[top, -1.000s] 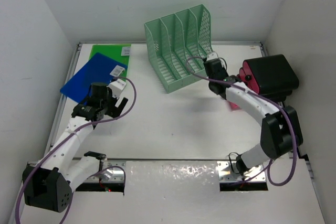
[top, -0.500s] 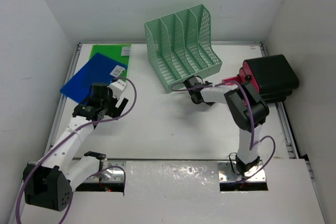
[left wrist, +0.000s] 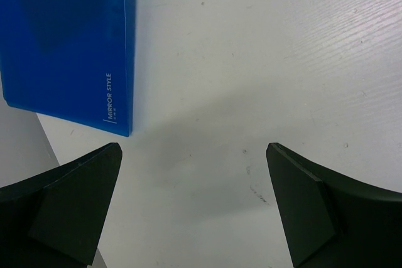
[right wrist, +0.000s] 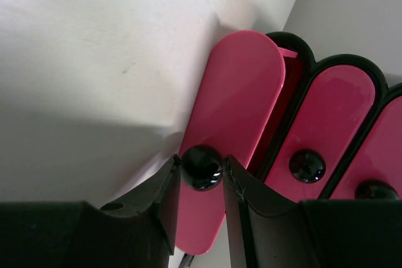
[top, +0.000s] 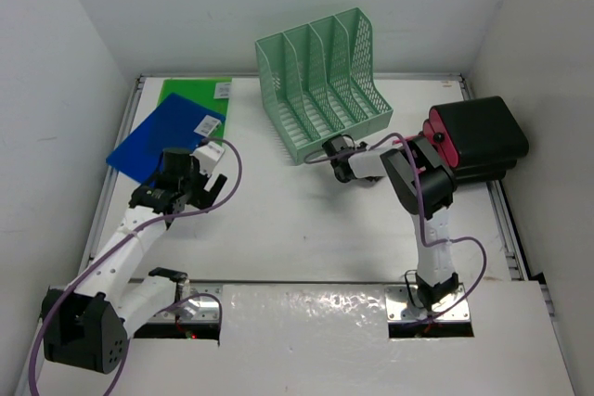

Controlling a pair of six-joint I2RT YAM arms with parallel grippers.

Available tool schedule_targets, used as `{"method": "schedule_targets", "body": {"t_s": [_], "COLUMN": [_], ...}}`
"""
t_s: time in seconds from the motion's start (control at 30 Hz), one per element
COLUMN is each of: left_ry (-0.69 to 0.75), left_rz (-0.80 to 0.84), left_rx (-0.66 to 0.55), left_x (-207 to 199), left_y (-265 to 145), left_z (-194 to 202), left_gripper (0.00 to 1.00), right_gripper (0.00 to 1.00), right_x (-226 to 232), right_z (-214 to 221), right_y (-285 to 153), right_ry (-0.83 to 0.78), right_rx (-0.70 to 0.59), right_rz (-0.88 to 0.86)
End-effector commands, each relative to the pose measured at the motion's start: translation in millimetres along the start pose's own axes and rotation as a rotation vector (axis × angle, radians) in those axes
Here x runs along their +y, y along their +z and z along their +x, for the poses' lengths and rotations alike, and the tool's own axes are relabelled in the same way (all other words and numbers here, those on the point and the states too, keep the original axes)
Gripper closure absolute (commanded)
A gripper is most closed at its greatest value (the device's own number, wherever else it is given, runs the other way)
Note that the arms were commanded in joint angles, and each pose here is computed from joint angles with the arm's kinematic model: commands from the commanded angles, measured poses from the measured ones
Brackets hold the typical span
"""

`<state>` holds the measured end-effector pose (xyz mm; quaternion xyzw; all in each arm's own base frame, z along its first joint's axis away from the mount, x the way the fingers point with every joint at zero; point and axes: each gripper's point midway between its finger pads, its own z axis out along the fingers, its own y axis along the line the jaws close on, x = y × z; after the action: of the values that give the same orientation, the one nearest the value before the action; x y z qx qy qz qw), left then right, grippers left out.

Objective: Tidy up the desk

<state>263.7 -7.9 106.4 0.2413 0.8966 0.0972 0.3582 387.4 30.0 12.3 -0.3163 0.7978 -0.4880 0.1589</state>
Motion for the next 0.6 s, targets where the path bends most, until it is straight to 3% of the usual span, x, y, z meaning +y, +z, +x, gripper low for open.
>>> {"method": "schedule_targets", "body": {"t_s": [0.0, 0.57], "left_ry": [-0.002, 0.007], "left_rz": [-0.03, -0.034], "left_rx": [-0.041, -0.038], "left_x": [7, 6], "left_y": [2, 5], "left_z": [-8, -4], "left_gripper": [0.01, 0.01], "right_gripper": [0.69, 0.74], "right_x": [-21, -49], "right_z": [1, 36], "right_y": [9, 48], "right_ry": [0.027, 0.029], "right_rx": [0.033, 0.133], "right_rz": [0.065, 0.099]}}
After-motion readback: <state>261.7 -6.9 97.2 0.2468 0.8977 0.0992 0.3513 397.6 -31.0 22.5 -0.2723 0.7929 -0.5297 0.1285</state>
